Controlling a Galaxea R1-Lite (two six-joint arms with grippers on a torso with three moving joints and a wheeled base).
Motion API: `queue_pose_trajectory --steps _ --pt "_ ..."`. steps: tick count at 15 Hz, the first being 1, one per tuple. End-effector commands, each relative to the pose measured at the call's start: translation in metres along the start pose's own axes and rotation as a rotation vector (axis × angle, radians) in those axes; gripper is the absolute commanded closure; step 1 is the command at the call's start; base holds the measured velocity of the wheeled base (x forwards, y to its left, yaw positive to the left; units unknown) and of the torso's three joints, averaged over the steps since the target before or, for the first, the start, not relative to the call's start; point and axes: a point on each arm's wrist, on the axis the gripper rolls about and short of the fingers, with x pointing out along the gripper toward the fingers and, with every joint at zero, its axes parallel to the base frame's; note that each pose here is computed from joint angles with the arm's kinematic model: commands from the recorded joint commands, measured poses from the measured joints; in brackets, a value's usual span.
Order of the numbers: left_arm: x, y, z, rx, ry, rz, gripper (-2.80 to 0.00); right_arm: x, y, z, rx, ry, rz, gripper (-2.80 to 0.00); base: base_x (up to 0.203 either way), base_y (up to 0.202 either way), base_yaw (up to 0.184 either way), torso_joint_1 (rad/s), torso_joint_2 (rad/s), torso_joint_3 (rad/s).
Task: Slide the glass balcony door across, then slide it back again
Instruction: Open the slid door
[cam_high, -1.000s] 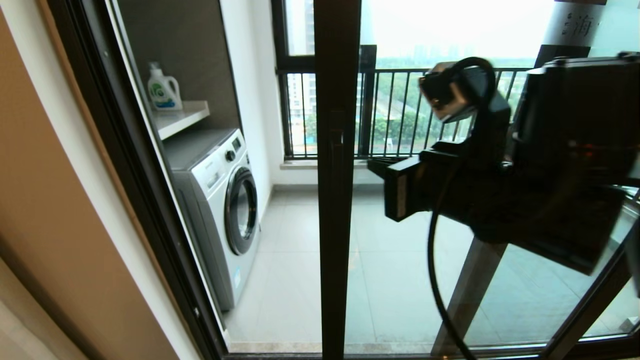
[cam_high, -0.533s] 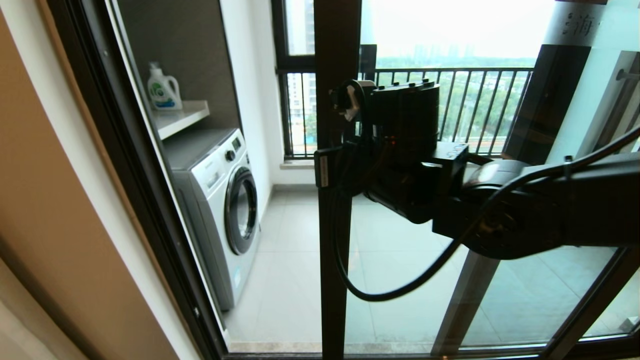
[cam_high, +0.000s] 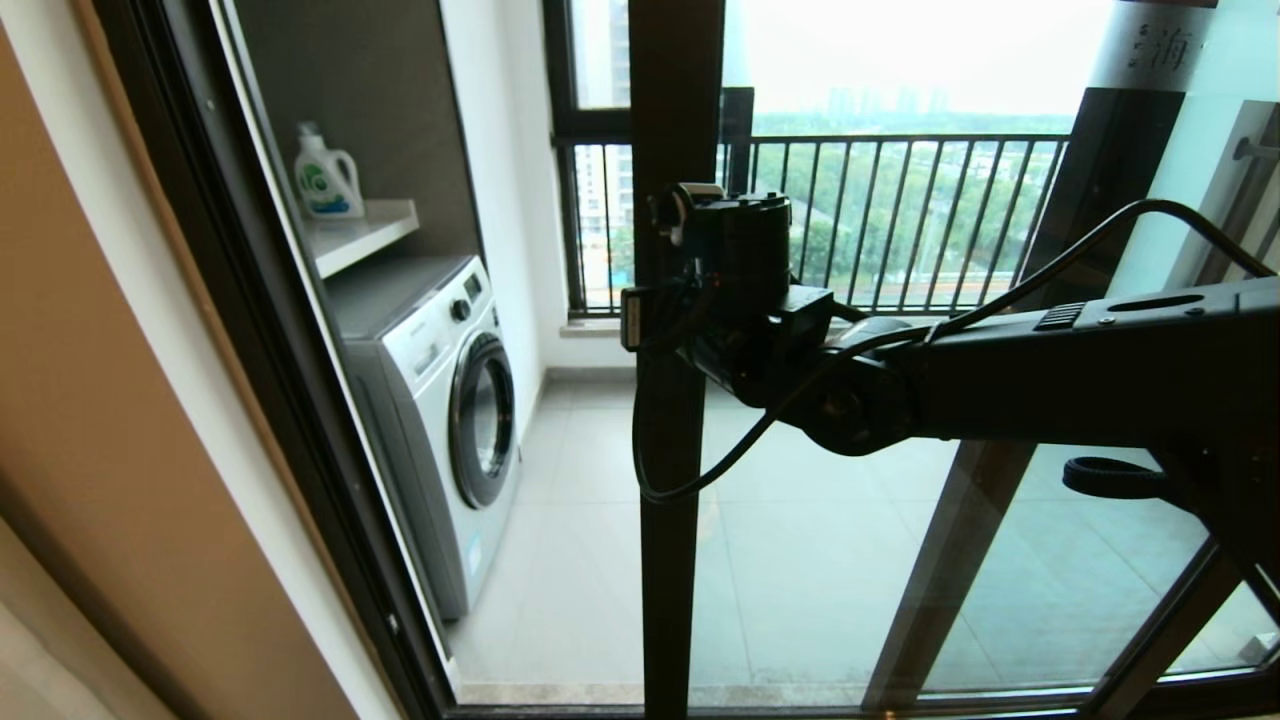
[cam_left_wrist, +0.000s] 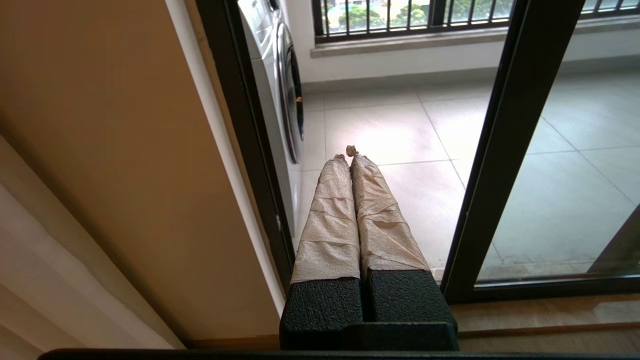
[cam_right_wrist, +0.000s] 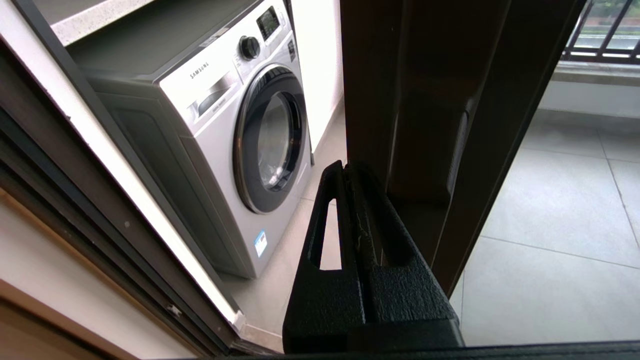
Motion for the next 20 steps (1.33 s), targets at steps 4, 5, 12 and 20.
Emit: queue_pose_trajectory --steps 4,5,12,20 --pt "0.000 0.000 0.000 0.000 0.002 0.000 0.00 0.010 -0.009 -0.003 0.002 -0.005 -0.028 0.00 0.000 0.000 0.000 0.000 0.00 0.000" --pt "0.000 0.000 0.000 0.000 0.002 0.000 0.00 0.012 -0.012 -0.003 0.003 -0.005 -0.040 0.00 0.000 0.000 0.000 0.000 0.00 0.000" --pt "0.000 0.000 0.000 0.000 0.002 0.000 0.00 0.011 -0.030 0.004 0.010 -0.017 -0.093 0.00 0.000 0.000 0.000 0.000 0.00 0.000" --pt "0.000 0.000 0.000 0.000 0.002 0.000 0.00 0.005 -0.043 0.006 0.008 -0.008 -0.118 0.00 0.000 0.000 0.000 0.000 0.00 0.000"
